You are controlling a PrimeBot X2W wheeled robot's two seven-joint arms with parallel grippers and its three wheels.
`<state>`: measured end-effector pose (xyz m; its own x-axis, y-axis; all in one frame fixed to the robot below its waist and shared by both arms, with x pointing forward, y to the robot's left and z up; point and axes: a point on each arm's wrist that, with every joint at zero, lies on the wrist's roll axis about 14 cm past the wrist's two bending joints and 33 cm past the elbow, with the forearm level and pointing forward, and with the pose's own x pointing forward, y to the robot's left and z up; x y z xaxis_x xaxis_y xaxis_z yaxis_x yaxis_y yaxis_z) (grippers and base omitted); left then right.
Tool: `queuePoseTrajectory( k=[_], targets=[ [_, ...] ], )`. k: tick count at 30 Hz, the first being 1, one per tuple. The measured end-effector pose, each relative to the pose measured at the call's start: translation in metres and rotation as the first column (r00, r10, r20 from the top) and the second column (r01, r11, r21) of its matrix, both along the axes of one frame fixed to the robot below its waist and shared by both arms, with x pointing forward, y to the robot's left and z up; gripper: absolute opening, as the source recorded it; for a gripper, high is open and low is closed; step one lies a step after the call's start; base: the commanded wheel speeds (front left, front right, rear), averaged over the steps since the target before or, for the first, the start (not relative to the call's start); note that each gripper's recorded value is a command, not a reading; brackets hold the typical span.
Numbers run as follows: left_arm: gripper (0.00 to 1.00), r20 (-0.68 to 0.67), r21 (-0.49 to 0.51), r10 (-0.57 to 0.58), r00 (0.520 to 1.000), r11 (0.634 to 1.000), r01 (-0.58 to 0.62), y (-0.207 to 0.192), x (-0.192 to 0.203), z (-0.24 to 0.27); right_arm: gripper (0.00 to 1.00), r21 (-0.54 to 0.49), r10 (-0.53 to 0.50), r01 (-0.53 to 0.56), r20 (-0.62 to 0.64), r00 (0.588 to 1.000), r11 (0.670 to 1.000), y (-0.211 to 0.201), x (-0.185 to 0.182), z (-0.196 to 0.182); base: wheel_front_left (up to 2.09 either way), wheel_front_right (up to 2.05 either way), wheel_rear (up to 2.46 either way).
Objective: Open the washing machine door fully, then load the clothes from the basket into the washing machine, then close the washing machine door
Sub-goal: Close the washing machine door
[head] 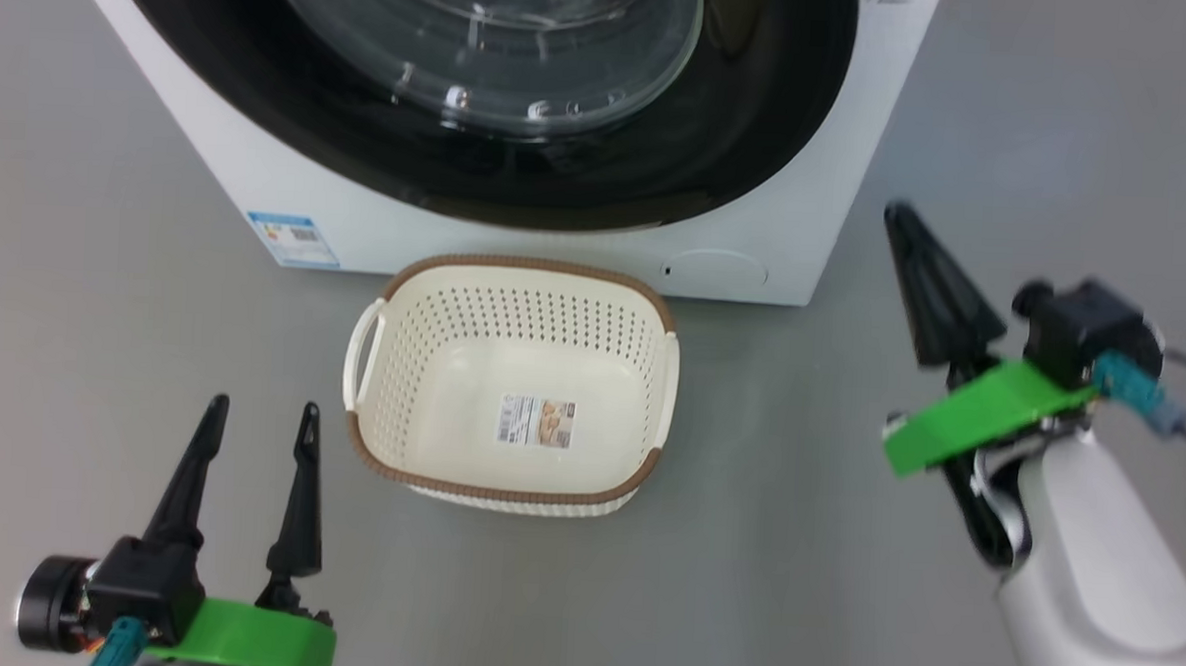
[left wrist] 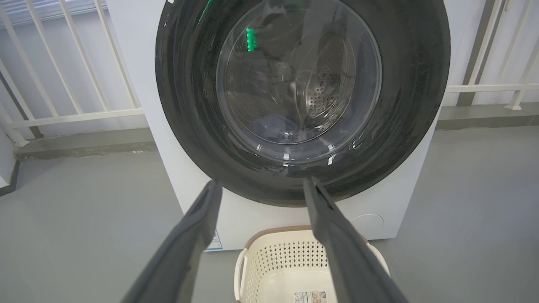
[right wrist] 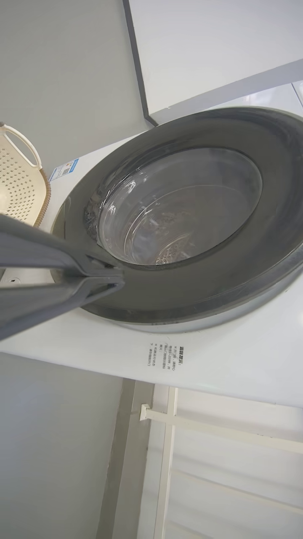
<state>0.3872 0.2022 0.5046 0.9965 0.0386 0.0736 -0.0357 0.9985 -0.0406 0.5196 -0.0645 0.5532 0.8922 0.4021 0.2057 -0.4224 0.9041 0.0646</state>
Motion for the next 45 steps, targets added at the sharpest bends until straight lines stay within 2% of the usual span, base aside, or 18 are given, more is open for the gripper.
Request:
queuePoseTrajectory(
  k=[1,2,3,15,29,45],
  targets=[
    [1.0,-0.001,0.0,-0.004,1.0,1.0,0.004,-0.001,-0.002,0.0,0.52,0.002,-0.01,0.01,-0.01,1.0,1.0,-0.004,-0.007,-0.004,0.0,0.0,0.0],
    [1.0,-0.001,-0.001,-0.011,1.0,1.0,0.011,-0.002,-0.004,0.0,0.87,0.004,-0.018,0.018,-0.02,1.0,1.0,-0.007,-0.014,-0.007,0.0,0.0,0.0],
    [1.0,-0.003,-0.002,-0.015,1.0,1.0,0.015,-0.003,-0.007,-0.001,1.0,0.002,-0.026,0.026,-0.028,0.999,1.0,-0.011,-0.021,-0.01,0.0,0.0,0.0],
    [1.0,-0.012,-0.005,-0.054,0.998,0.999,0.054,-0.014,-0.032,-0.002,1.0,0.018,-0.153,0.155,-0.061,0.986,0.988,-0.055,-0.084,-0.016,0.0,0.0,0.0],
    [1.0,-0.02,-0.006,-0.092,0.996,0.996,0.091,-0.025,-0.049,-0.001,1.0,-0.002,-0.315,0.317,-0.107,0.943,0.948,-0.107,-0.15,-0.017,0.0,0.0,0.0],
    [1.0,-0.001,0.008,-0.091,0.996,0.996,0.091,-0.026,-0.05,0.008,1.0,-0.037,-0.374,0.372,-0.095,0.922,0.927,-0.125,-0.171,-0.011,0.0,0.0,0.0]
  ],
)
